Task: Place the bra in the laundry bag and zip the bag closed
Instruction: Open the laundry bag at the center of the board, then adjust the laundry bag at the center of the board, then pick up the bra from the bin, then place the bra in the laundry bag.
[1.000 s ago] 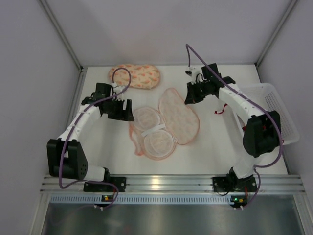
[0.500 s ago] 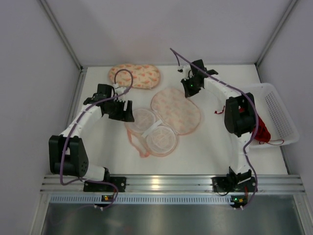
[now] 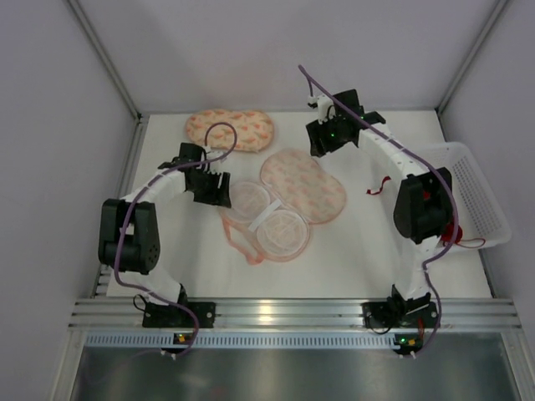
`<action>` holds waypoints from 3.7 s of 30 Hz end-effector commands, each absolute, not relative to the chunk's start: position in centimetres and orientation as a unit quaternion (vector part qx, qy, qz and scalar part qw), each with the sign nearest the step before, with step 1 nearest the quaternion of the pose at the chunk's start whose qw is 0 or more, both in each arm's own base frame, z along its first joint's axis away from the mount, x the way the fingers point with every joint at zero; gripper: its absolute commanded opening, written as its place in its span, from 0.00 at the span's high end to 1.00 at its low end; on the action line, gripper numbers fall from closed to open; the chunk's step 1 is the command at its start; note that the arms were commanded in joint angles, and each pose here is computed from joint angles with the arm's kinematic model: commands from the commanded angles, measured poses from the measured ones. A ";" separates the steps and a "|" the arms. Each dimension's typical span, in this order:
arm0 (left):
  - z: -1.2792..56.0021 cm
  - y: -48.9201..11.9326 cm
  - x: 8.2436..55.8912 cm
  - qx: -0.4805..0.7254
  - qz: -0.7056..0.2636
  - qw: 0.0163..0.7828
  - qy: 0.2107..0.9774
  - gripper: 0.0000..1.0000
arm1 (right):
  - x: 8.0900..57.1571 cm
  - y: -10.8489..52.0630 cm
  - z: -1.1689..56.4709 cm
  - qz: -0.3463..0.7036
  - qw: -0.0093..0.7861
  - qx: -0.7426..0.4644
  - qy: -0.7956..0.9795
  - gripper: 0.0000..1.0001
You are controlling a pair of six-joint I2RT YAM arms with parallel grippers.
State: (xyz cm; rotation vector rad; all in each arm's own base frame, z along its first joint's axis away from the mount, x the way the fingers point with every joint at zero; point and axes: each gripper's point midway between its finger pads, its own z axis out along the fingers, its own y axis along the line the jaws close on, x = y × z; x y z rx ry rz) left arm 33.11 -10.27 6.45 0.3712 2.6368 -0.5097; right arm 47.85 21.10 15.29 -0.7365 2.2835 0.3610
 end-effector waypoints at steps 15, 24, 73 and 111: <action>3.5 -18.4 34.2 0.204 -0.226 0.176 0.936 0.50 | 38.3 11.3 27.5 0.185 0.409 -0.211 0.868 0.01; 8.0 -18.9 35.2 0.205 -0.234 0.232 0.922 0.23 | 34.6 -4.0 25.5 0.090 0.294 -0.188 0.933 0.01; 25.3 -18.1 33.0 0.281 -0.231 0.405 0.839 0.05 | 34.8 -9.6 29.8 0.003 0.329 -0.282 0.901 1.00; 33.2 -29.9 29.9 0.377 -0.332 0.506 0.702 0.05 | 30.6 14.4 51.5 0.402 0.645 -0.220 0.612 1.00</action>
